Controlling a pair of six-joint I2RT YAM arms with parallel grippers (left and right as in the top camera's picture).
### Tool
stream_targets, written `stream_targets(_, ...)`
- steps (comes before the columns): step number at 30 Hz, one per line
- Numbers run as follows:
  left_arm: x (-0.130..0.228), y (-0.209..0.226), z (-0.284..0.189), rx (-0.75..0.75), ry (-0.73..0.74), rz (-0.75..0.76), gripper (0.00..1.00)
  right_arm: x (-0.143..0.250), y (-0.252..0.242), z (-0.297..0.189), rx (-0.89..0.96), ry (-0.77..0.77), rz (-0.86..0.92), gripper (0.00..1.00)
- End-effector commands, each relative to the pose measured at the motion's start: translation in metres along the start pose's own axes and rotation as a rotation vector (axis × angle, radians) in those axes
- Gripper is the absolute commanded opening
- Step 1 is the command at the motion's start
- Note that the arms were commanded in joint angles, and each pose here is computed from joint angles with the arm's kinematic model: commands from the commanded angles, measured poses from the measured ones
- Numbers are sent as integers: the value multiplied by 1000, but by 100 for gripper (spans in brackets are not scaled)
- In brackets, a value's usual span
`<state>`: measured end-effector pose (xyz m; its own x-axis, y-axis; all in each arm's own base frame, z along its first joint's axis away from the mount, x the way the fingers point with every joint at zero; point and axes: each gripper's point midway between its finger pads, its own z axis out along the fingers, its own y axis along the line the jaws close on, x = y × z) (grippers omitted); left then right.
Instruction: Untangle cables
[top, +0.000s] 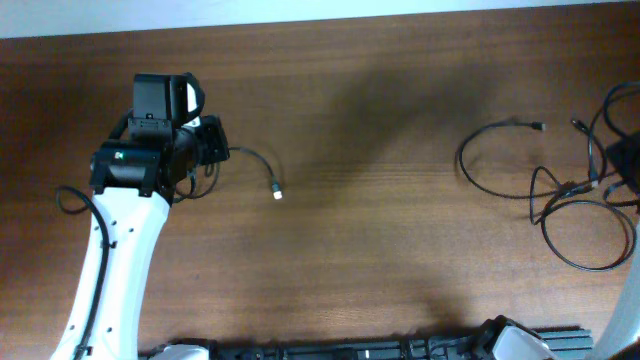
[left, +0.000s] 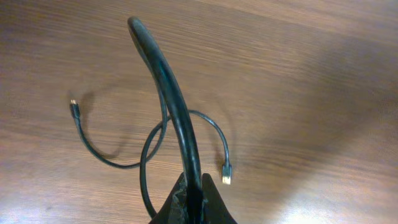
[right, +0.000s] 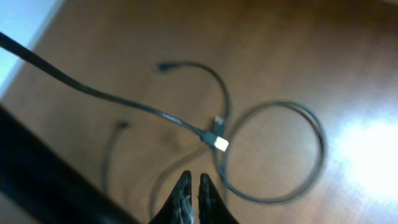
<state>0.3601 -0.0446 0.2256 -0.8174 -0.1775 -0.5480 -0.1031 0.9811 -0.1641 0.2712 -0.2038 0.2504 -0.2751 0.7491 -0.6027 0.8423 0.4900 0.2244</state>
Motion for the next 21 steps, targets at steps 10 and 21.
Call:
stream_targets(10,27,-59,22,175,111,204,0,-68,16,-27,-60,-247,156,4)
stream_targets(21,37,-99,28,268,121,274,0,49,49,38,-208,368,-30,95)
